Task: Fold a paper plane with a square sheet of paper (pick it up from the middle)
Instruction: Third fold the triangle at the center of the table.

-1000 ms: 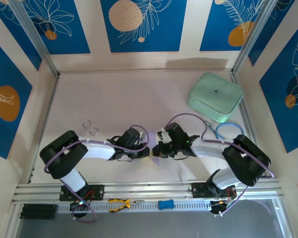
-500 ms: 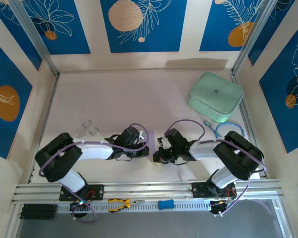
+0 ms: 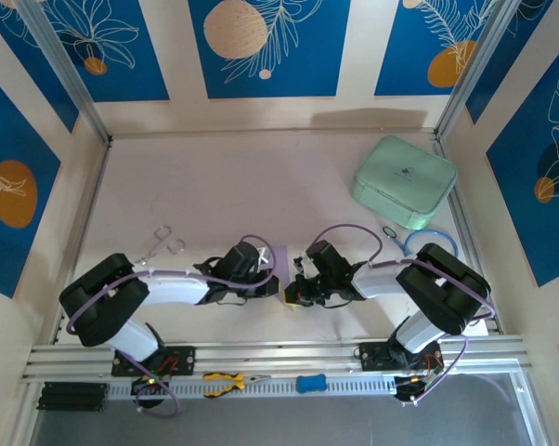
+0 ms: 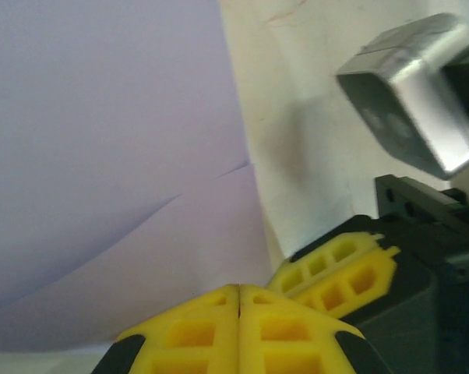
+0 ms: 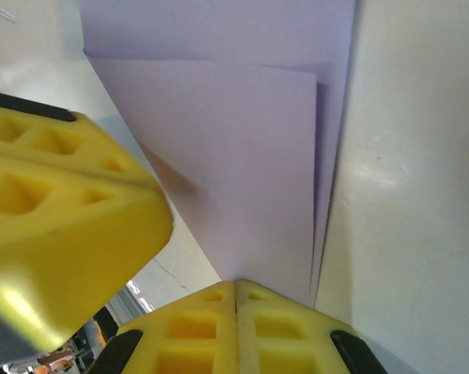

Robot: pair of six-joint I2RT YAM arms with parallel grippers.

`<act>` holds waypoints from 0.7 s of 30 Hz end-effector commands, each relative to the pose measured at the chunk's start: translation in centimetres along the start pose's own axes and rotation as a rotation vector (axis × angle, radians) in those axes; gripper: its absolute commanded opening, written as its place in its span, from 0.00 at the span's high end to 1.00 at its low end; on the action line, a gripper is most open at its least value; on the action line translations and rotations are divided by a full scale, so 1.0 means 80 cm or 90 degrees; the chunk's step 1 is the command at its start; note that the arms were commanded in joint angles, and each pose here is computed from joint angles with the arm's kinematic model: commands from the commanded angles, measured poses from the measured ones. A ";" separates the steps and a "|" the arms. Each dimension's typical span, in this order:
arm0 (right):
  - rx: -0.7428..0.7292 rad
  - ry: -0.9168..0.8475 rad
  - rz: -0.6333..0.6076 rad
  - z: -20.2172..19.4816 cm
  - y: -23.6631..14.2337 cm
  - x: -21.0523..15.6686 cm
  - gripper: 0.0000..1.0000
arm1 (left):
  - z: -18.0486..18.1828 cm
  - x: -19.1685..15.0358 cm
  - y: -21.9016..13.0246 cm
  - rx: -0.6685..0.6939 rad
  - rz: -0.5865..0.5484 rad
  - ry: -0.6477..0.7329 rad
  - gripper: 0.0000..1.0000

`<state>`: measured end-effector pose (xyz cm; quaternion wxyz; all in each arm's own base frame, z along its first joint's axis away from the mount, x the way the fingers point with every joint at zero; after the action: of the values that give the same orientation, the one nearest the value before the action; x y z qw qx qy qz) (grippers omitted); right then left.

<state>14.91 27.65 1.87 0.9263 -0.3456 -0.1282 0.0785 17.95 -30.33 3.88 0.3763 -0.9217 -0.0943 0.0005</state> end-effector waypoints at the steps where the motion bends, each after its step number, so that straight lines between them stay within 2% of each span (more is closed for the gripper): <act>1: -0.091 0.060 0.038 -0.046 0.006 -0.030 1.00 | 0.020 0.000 0.008 0.021 -0.014 -0.017 1.00; 14: -0.109 0.062 0.047 -0.054 0.004 -0.038 1.00 | 0.069 0.020 -0.004 0.107 -0.084 -0.015 1.00; 21: -0.114 0.058 0.049 -0.055 0.002 -0.039 1.00 | 0.077 0.040 -0.018 0.102 -0.121 -0.001 1.00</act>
<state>14.95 27.66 1.80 0.9258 -0.3479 -0.1268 0.0761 19.59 -27.76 2.58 0.3935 -0.9072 -0.1482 -0.0160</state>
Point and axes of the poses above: each hand's point on the last joint's axis, 136 mm out from that joint toward the fingers, its own y axis out along the fingers, its own z axis along the line the jaws close on, x = y × z, the point moved 1 cm from there along -y, back along the fingers, and after that the axes turned 14 degrees about -y, right-handed, at the moved point
